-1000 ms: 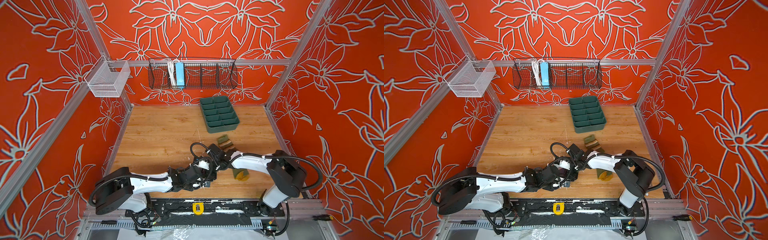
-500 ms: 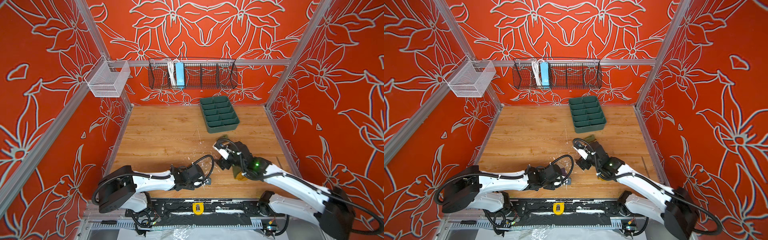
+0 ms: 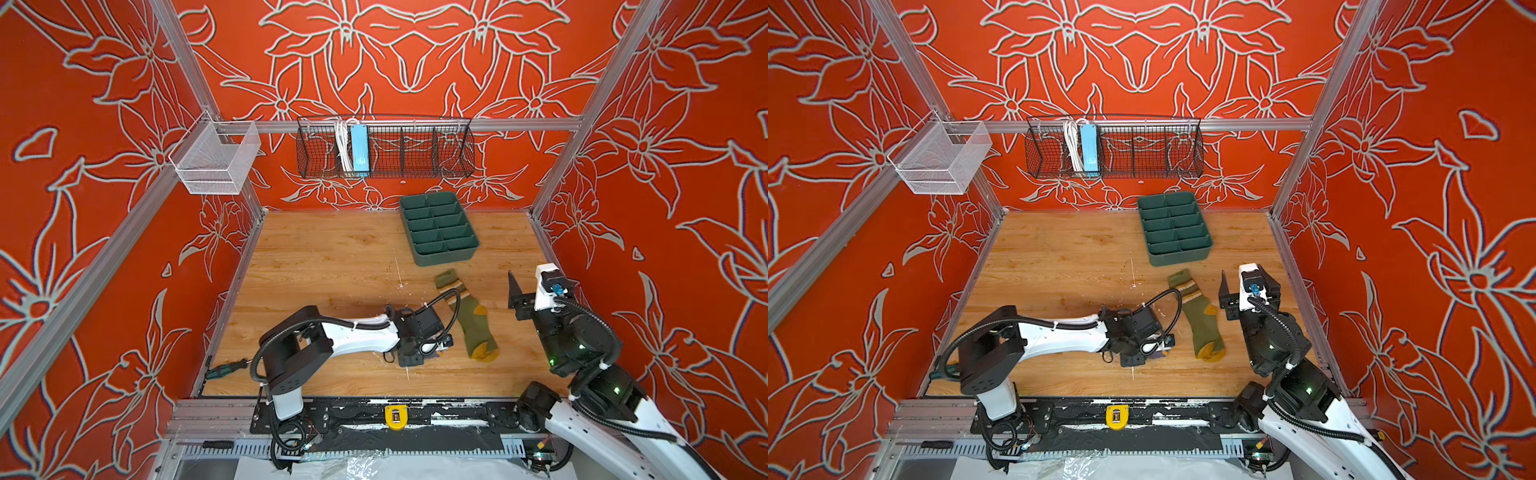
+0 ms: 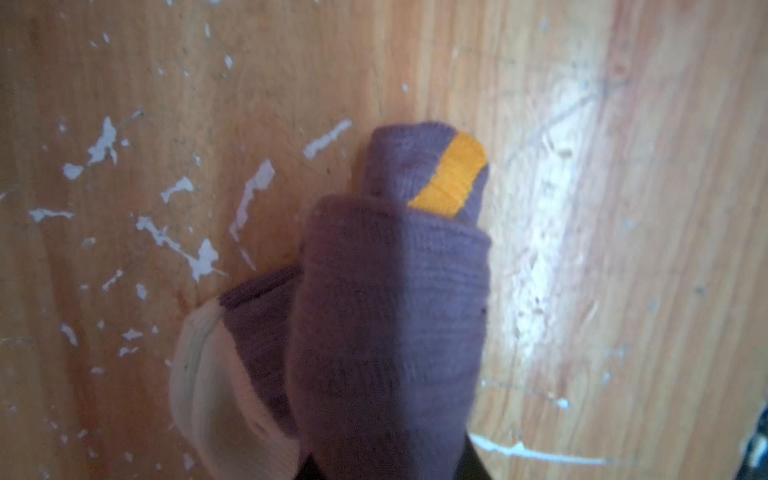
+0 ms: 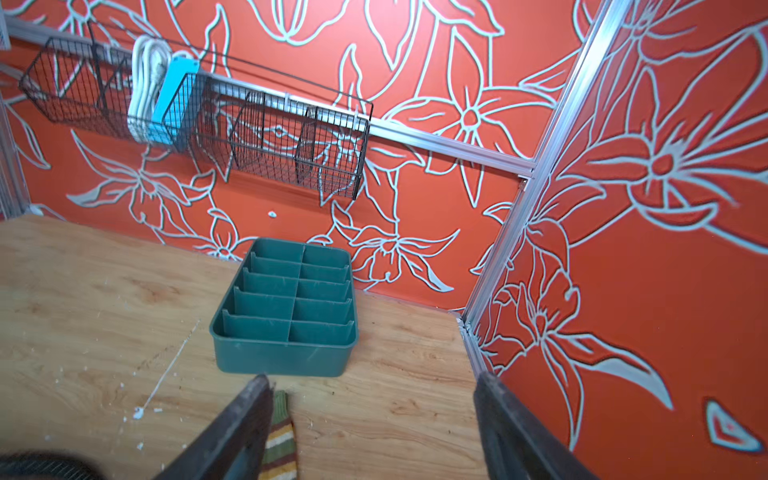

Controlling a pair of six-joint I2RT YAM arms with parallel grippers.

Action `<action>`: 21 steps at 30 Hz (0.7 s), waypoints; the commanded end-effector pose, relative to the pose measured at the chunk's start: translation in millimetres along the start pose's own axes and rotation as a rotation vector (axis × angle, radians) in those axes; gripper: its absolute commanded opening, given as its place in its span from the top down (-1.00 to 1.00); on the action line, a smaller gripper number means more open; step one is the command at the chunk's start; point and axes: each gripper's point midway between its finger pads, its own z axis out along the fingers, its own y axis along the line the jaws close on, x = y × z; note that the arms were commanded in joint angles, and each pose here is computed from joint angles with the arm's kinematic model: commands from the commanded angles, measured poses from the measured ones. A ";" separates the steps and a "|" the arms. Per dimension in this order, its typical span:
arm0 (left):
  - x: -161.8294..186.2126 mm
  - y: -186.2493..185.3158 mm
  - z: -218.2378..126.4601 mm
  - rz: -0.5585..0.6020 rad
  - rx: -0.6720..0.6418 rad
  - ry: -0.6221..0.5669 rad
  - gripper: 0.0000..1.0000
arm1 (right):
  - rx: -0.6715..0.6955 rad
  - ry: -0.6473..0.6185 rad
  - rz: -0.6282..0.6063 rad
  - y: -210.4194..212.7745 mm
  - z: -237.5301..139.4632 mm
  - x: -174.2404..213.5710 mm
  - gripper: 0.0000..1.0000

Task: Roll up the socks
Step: 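Hold the roll with the left gripper while the right gripper releases and rises, then lower the right gripper and pinch the purple roll beside the left gripper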

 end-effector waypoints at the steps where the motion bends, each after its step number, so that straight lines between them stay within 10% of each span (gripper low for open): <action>1: 35.9 -23.8 26.8 -0.109 0.119 0.164 1.00 | -0.095 0.107 -0.105 18.6 -0.5 28.6 -0.50; 12: 63.2 -72.5 44.7 -0.367 0.412 0.172 1.00 | -0.604 0.086 -0.101 94.0 -31.4 8.6 -0.48; 21: 81.8 -78.0 65.8 -0.547 0.458 0.254 1.00 | -0.711 0.195 -0.451 115.8 -27.4 64.4 -0.46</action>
